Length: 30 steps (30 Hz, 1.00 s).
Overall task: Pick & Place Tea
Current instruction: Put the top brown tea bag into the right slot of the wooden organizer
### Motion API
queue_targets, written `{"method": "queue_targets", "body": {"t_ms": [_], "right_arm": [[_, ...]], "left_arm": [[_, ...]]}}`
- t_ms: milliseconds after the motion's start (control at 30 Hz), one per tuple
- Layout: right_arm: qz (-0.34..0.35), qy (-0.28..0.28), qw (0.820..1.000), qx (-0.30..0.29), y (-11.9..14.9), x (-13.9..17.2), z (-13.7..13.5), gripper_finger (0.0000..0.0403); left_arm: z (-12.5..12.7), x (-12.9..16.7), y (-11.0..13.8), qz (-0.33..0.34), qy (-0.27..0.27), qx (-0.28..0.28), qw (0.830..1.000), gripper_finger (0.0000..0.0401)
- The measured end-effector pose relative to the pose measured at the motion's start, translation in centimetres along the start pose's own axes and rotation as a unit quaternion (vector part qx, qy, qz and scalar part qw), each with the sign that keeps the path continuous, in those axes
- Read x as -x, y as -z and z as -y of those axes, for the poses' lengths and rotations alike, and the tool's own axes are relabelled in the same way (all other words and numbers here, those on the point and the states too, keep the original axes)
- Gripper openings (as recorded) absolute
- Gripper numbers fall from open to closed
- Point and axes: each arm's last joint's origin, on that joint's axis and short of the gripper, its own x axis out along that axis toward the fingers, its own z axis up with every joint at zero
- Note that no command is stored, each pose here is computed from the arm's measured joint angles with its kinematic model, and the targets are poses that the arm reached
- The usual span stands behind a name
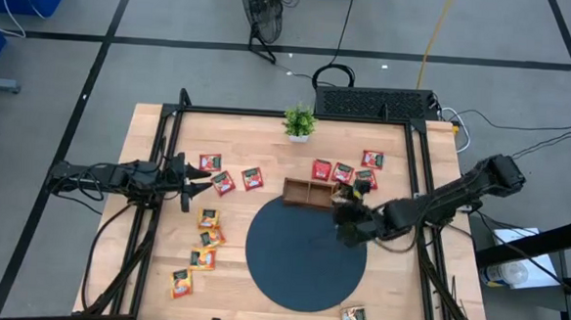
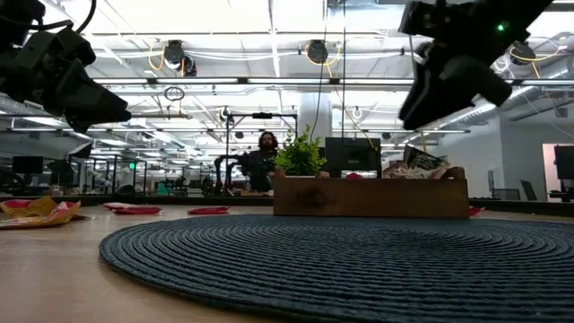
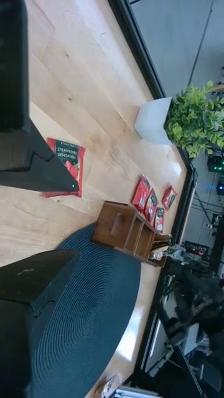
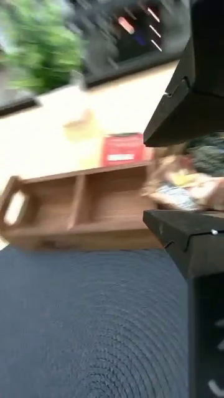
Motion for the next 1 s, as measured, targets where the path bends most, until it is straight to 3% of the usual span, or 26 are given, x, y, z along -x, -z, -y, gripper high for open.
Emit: {"method": "queue_targets", "body": {"t_ms": [133, 267, 567, 1000], "right_arm": [[-0.05, -0.027, 0.996, -0.063, 0.9, 0.7, 2.7, 0.0159], [-0.042, -0.034, 0.994, -0.097, 1.6, 0.9, 3.9, 0.0164], [-0.046, -0.057, 0.992, -0.106, 4.4, -1.2, 3.8, 0.0159], [-0.02, -0.128, 0.982, -0.134, 4.7, -2.8, 3.6, 0.0154]], "left_arm": [[0.0, 0.0, 0.0, 0.0, 0.0, 0.0, 1.0, 0.0161], [0.0, 0.0, 0.0, 0.0, 0.0, 0.0, 1.0, 0.0161], [0.0, 0.0, 0.0, 0.0, 0.0, 0.0, 1.0, 0.0161], [0.0, 0.0, 0.0, 0.0, 0.0, 0.0, 1.0, 0.0161]]}}
